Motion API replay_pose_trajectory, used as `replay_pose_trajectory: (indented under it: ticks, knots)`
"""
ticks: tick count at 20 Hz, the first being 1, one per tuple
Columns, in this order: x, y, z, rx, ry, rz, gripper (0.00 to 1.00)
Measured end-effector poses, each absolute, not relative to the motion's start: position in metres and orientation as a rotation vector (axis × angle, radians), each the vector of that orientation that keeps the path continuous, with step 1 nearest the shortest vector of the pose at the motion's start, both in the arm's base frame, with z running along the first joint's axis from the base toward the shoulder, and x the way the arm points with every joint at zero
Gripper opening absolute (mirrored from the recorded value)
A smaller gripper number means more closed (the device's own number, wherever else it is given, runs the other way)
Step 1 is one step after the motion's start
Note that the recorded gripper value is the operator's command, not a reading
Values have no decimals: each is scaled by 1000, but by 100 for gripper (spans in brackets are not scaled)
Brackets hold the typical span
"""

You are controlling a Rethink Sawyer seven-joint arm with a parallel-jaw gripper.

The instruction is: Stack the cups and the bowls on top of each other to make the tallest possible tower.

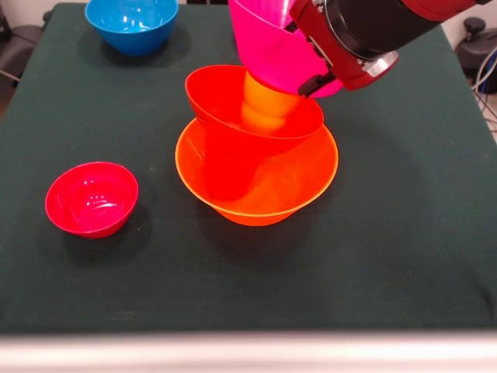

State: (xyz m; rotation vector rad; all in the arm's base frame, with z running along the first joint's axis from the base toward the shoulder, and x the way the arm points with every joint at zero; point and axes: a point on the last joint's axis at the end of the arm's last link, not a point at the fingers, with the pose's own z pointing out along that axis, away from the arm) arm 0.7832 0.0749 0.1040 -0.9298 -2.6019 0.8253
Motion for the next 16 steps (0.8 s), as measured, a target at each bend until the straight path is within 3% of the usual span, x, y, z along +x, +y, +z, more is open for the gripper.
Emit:
replay_pose_trajectory:
  ticks: [9,10,16]
  knots:
    - [783,75,104,-930,-2603,824,100]
    - [783,75,104,-930,-2603,824,0]
    - [784,74,105,-931,-2609,827,0]
